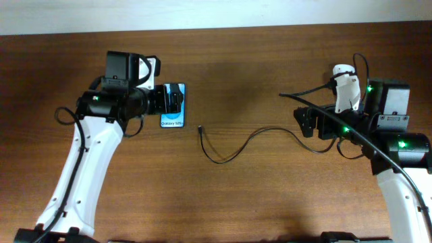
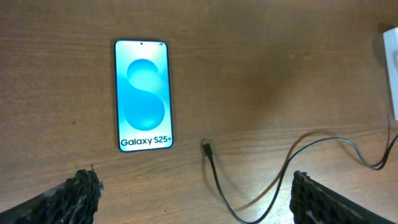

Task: Plug charger to phone and switch on socket
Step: 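Lower the left gripper and pinch the phone's top edge, then lift the phone upright with the left gripper toward the right gripper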

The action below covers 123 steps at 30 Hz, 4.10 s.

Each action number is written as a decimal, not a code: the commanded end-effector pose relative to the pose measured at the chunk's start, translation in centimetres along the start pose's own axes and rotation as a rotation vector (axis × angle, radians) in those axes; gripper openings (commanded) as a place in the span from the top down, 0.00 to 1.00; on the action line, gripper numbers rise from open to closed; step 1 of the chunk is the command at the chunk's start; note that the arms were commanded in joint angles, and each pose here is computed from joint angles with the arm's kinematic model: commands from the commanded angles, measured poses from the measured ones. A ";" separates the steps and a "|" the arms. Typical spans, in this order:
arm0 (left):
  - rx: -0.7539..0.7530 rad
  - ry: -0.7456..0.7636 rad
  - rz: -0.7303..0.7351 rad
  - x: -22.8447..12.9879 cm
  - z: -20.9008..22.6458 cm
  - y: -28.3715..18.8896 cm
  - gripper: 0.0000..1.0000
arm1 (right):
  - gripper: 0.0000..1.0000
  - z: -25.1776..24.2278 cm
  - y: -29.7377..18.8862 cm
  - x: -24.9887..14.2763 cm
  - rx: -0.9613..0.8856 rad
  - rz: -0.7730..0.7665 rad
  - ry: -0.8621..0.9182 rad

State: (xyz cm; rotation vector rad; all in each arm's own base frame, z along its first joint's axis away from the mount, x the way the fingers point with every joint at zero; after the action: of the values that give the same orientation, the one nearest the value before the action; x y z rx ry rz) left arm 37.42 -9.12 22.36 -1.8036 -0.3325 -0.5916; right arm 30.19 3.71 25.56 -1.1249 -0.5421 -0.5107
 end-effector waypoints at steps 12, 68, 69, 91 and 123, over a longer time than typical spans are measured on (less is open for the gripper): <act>-0.002 -0.005 0.065 5.3 0.6 3.5 0.00 | 0.02 0.6 -0.3 0.7 0.020 -0.018 -0.019; 0.218 0.023 0.527 -5.1 6.2 21.6 0.05 | 0.02 0.6 -0.3 0.3 0.018 -0.001 -0.012; 0.218 0.024 0.536 -5.6 6.2 21.8 0.06 | 0.02 0.6 -0.3 0.3 0.018 -0.001 -0.012; 0.176 0.029 0.419 3.4 3.2 14.3 0.71 | 0.01 0.6 -0.3 0.3 0.018 -0.002 -0.012; -0.491 -1.144 0.921 2.3 -7.8 6.1 1.00 | 0.02 0.3 1.4 -0.3 0.043 0.060 0.024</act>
State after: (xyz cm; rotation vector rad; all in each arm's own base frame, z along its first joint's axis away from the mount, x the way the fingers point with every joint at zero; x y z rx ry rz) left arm 40.35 -18.19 18.52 -2.2625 -0.0591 1.1219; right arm 30.69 4.04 23.88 -1.1075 -0.4788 -0.4638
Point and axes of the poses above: each gripper's point midway between its finger pads, its own y axis out along the fingers, its own z axis along the line the jaws close on, x = y × z, the point moved 2 cm from there along -y, back along the fingers, and after that the axes turned 7 degrees about y, right-handed, at the moved point
